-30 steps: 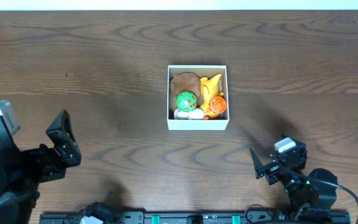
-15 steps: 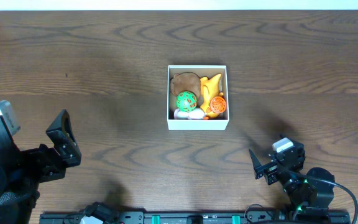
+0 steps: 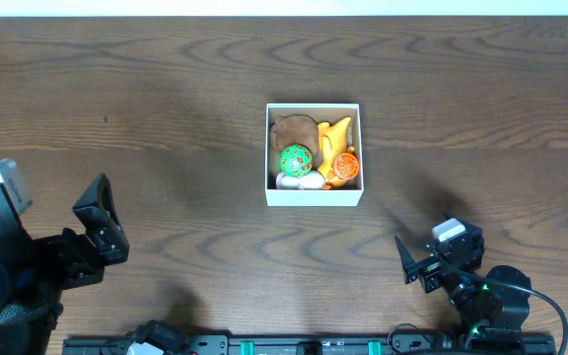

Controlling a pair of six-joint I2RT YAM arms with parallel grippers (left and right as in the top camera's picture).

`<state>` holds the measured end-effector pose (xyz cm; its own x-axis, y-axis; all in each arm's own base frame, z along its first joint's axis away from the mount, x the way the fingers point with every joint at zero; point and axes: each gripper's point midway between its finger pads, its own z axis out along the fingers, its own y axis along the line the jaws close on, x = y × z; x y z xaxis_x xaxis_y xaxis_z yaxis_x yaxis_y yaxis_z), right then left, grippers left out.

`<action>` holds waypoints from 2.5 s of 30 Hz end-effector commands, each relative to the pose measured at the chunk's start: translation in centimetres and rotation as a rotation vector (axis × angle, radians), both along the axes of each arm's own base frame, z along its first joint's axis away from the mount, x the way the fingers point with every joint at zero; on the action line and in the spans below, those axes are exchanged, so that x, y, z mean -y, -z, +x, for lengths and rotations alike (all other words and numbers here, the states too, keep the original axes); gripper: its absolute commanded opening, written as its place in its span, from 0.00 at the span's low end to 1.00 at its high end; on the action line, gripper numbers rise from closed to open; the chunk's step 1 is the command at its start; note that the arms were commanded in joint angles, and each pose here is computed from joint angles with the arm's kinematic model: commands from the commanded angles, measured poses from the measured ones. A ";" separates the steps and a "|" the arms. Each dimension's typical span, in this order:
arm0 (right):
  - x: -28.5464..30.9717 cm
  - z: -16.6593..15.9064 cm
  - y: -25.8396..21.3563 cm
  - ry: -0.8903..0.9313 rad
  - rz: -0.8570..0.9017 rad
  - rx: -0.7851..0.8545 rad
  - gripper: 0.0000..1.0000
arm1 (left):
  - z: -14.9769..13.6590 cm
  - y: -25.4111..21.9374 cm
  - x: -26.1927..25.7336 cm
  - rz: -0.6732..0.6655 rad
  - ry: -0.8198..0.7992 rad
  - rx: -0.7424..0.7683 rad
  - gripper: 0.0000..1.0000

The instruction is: Pack container

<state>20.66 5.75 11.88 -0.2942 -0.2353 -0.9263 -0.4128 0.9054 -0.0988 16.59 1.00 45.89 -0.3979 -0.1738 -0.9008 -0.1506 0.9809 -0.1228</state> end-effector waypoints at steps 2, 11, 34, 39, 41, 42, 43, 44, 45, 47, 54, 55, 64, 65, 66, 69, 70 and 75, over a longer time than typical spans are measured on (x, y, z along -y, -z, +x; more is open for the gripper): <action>-0.3 -0.1 -0.1 -0.018 -0.012 0.014 0.99 | 0.0 -0.1 -0.4 0.003 -0.024 0.006 0.98; -0.3 -0.1 -0.1 -0.018 -0.012 0.014 0.99 | -0.2 0.3 -0.7 0.035 -0.028 -0.014 0.98; -0.3 -0.1 -0.1 -0.018 -0.012 0.014 0.99 | 6.5 18.2 -6.1 -0.228 -0.460 0.159 0.98; -0.3 -0.1 -0.1 -0.018 -0.012 0.014 0.99 | 6.2 23.7 -6.8 -0.232 -0.489 0.194 0.98; -0.3 -0.1 -0.1 -0.018 -0.012 0.014 0.99 | 6.1 25.6 -7.0 -0.235 -0.497 0.215 0.98; -0.3 -0.1 -0.1 -0.018 -0.012 0.014 0.99 | 6.1 26.2 -7.1 -0.238 -0.498 0.229 0.98; -0.3 -0.1 -0.1 -0.018 -0.012 0.014 0.99 | 6.1 26.8 -7.0 -0.239 -0.487 0.241 0.98; -0.3 -0.1 -0.1 -0.018 -0.012 0.014 0.99 | 6.3 27.2 -6.8 -0.227 -0.457 0.255 0.98; -0.3 -0.1 -0.1 -0.018 -0.012 0.014 0.99 | 6.5 27.4 -6.5 -0.212 -0.426 0.268 0.98; -0.3 -0.1 -0.1 -0.018 -0.012 0.014 0.99 | 6.8 27.9 -6.0 -0.186 -0.372 0.293 0.98; -0.3 -0.1 0.0 -0.018 -0.012 0.014 0.99 | 6.9 30.0 -5.6 -0.140 -0.322 0.304 0.98; -0.3 -0.1 -0.1 -0.018 -0.012 0.014 0.99 | 6.9 30.4 -5.5 -0.138 -0.319 0.299 0.98; -0.3 -0.1 -0.1 -0.018 -0.012 0.014 0.99 | 6.8 31.8 -5.5 -0.141 -0.316 0.327 0.98; -0.3 -0.1 -0.1 -0.018 -0.012 0.014 0.99 | 6.8 31.6 -5.5 -0.142 -0.316 0.337 0.98; -0.3 -0.1 -0.1 -0.018 -0.012 0.014 0.99 | 6.8 31.6 -5.5 -0.141 -0.316 0.336 0.98; -0.3 -0.1 -0.1 -0.018 -0.012 0.014 0.99 | 6.8 31.6 -5.5 -0.141 -0.316 0.336 0.98; -0.3 -0.1 -0.1 -0.018 -0.012 0.014 0.99 | 6.8 31.6 -5.5 -0.141 -0.316 0.335 0.98; -0.3 -0.1 -0.1 -0.018 -0.012 0.014 0.99 | 6.8 31.7 -5.5 -0.142 -0.316 0.332 0.98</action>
<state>20.70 5.73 11.91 -0.2896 -0.2383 -0.9270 -0.4127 0.9049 -0.1037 23.33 6.39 15.90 0.0395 -0.3789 -0.9246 -0.3515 0.8609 -0.3678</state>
